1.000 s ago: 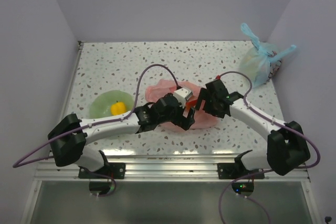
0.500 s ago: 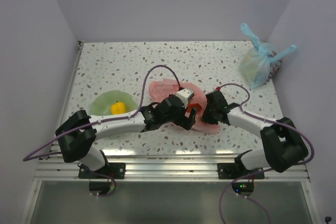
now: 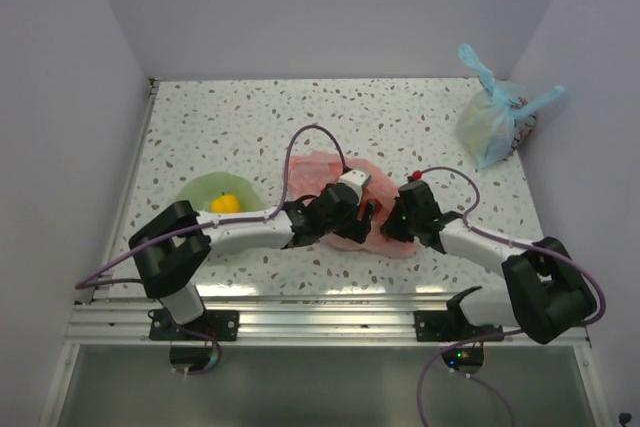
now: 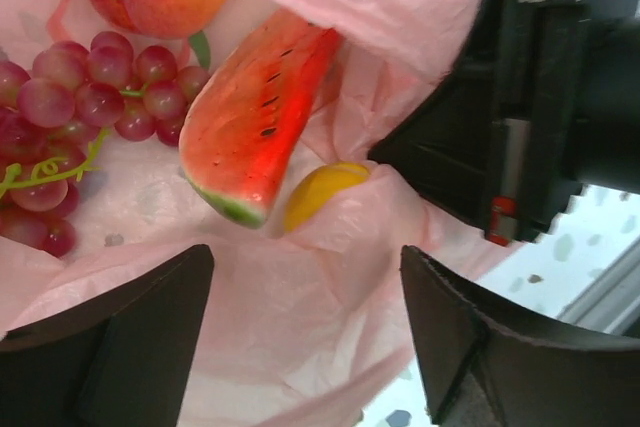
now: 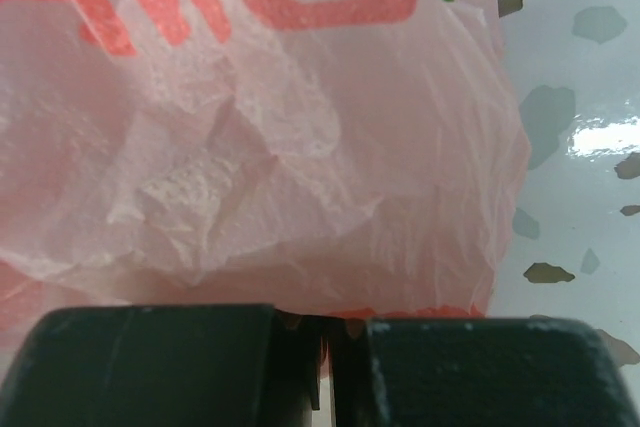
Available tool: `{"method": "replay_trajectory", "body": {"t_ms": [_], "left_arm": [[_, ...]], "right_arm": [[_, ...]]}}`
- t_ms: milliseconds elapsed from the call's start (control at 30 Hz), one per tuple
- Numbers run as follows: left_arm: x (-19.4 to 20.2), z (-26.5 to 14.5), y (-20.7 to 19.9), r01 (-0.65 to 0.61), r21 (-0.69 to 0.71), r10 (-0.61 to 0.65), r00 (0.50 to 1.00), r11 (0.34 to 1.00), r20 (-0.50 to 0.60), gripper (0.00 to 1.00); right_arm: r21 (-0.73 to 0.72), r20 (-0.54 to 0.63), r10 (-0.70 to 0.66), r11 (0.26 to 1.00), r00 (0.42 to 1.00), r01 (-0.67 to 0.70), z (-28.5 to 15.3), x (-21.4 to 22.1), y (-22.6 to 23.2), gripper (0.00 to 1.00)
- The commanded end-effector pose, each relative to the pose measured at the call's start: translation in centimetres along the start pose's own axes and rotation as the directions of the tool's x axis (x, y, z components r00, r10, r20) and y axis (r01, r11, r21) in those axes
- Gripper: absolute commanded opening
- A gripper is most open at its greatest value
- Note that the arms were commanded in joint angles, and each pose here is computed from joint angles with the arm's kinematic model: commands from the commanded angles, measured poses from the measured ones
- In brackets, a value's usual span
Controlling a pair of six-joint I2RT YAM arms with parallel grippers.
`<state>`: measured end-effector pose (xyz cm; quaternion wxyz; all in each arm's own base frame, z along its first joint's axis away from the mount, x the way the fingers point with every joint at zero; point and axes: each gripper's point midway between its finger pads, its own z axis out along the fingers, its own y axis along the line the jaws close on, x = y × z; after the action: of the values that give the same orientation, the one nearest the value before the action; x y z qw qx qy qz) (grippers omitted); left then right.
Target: Untie the knot of the plastic bag and take out the fruit
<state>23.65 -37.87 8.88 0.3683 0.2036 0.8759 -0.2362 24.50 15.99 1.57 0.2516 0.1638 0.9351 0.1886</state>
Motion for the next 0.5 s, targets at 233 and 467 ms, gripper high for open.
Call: {"method": "replay_trajectory", "body": {"t_ms": [233, 467], "left_arm": [[6.1, 1.3, 1.1, 0.056, 0.000, -0.056, 0.991, 0.998, -0.122, 0.28], [7.8, -0.4, 2.1, 0.035, 0.007, -0.033, 0.988, 0.999, -0.153, 0.15]], "right_arm": [[-0.147, 0.018, 0.002, 0.989, 1.000, 0.000, -0.8, -0.5, 2.8, 0.00], [-0.185, 0.046, 0.017, 0.983, 0.999, -0.008, -0.3, -1.9, 4.4, 0.00]]}}
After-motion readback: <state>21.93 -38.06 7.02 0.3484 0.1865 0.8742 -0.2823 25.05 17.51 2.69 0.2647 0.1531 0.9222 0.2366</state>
